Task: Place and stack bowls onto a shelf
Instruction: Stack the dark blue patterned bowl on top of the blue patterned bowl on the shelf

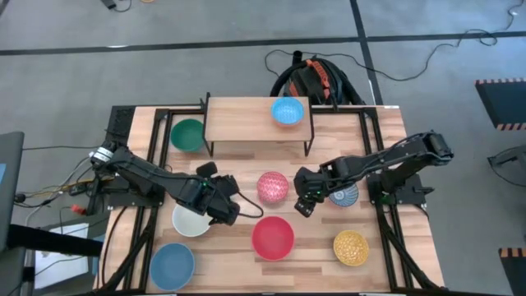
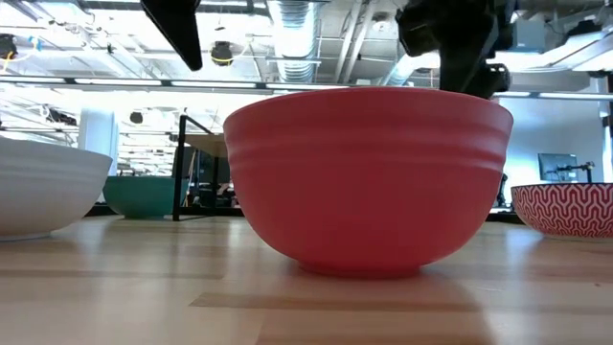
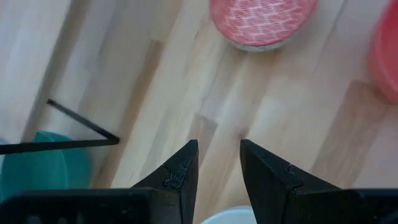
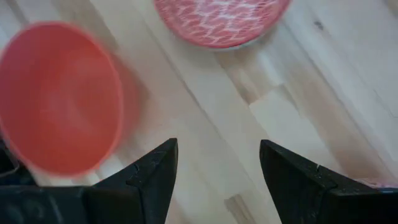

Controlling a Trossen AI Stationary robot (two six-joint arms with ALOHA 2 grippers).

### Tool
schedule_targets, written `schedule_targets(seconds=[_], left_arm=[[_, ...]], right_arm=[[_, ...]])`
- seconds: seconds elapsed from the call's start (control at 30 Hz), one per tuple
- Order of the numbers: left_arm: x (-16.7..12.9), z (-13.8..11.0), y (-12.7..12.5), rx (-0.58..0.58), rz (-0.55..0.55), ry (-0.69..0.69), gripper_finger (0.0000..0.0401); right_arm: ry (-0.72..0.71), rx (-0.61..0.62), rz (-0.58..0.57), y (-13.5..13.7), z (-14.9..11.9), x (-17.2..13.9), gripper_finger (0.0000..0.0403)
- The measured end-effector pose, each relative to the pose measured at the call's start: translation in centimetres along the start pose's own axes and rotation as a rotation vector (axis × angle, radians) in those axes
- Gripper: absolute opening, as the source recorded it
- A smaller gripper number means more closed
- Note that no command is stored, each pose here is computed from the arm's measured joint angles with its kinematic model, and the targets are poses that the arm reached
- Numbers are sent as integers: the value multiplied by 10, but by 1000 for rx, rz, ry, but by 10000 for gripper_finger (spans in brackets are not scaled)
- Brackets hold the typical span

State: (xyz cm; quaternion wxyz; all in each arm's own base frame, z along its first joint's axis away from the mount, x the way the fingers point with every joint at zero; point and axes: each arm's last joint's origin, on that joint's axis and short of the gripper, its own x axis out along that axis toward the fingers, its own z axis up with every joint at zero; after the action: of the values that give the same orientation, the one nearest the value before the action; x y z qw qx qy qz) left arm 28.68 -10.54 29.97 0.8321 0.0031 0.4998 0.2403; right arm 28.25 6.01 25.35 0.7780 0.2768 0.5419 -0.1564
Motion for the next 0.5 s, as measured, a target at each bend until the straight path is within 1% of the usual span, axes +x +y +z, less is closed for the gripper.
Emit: schedule_targets(seconds=[0.07, 0.13, 0.23, 0.27, 0.33, 0.5], left_arm=[[-4, 1, -8, 37, -64, -32, 105], [-11, 3, -16, 64, -136, -95, 105], [-19, 9, -22, 79, -188, -199, 105], [-20, 10, -22, 87, -190, -210, 105], [-18, 12, -17, 86, -157, -215, 105], [-15, 8, -9, 106, -58, -181, 105]], right_arm=[[29, -34, -28, -2, -5, -3, 254], [65, -72, -68, -5, -11, -5, 254], [132, -125, -138, -13, -16, -5, 254], [151, -143, -156, -16, -16, -6, 254], [185, -168, -190, -23, -15, -5, 254], [251, -146, -256, -46, -14, 6, 254]])
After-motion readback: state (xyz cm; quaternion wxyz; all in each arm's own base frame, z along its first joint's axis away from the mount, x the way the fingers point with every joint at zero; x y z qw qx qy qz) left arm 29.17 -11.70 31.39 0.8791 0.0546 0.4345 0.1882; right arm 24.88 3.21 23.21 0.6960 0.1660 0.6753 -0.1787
